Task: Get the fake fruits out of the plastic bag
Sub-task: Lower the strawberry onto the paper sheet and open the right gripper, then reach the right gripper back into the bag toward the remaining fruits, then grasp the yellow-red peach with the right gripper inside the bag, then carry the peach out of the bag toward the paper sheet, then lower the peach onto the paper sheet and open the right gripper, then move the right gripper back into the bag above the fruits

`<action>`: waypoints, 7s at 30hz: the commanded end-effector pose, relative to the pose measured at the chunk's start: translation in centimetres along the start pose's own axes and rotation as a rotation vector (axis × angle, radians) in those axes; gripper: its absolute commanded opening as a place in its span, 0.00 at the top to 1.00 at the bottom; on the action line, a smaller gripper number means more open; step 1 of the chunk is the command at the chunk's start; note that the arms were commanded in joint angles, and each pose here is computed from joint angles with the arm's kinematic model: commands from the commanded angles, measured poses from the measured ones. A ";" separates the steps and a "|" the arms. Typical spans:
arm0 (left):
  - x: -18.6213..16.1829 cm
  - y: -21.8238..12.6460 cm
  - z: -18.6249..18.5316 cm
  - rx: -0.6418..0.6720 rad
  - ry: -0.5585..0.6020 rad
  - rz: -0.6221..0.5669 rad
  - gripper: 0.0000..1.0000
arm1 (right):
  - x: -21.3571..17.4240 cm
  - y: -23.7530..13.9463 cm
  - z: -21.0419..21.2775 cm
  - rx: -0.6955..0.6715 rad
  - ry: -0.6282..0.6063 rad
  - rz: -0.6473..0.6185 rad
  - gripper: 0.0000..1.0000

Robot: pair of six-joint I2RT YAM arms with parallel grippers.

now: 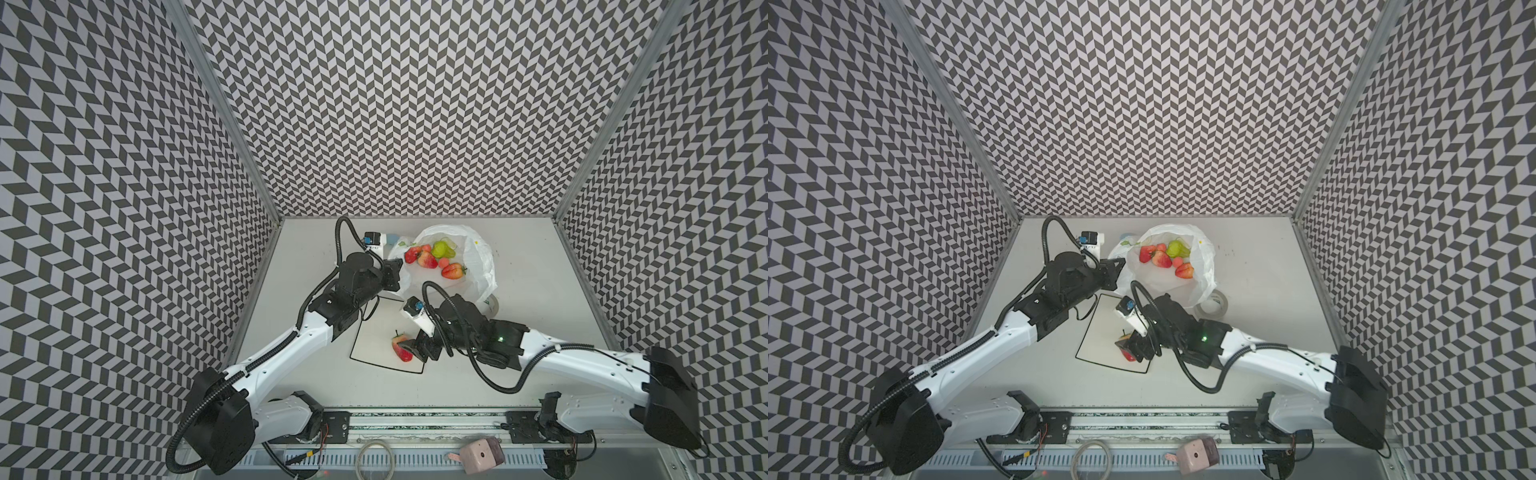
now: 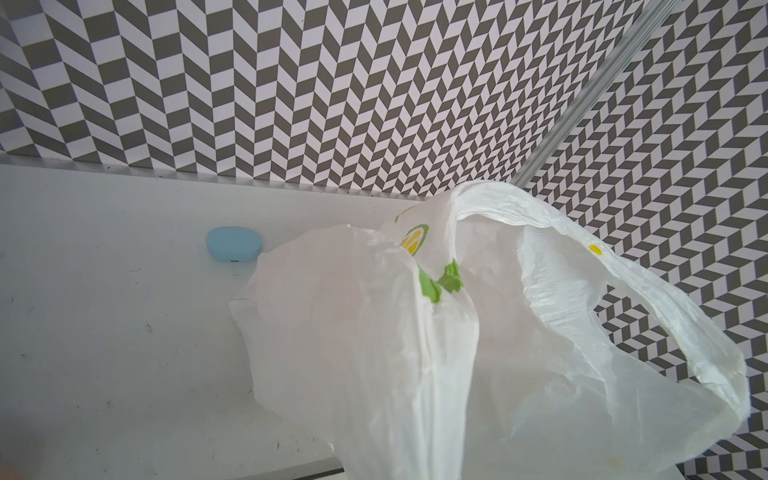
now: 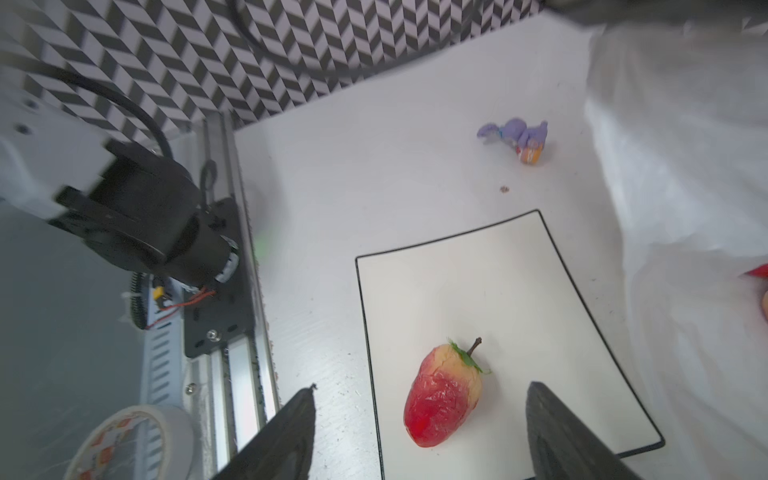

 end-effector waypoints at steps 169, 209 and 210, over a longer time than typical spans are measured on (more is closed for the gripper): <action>0.6 0.3 -0.3 -0.037 0.053 -0.035 1.00 | -9.6 7.3 -4.4 -0.339 0.240 0.509 0.39; 0.4 0.4 -0.6 -0.065 0.032 -0.022 1.00 | 0.1 1.4 -18.5 -0.767 1.209 -0.287 0.42; 0.3 0.3 -0.5 -0.063 0.032 -0.022 1.00 | -0.2 2.2 -19.0 -0.752 1.242 -0.294 0.41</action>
Point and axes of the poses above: each gripper's point midway between its finger pads, its own y axis out along the fingers, its own z axis along the line the jaws close on, x = y × z, the point moved 6 cm from there along -y, back along the fingers
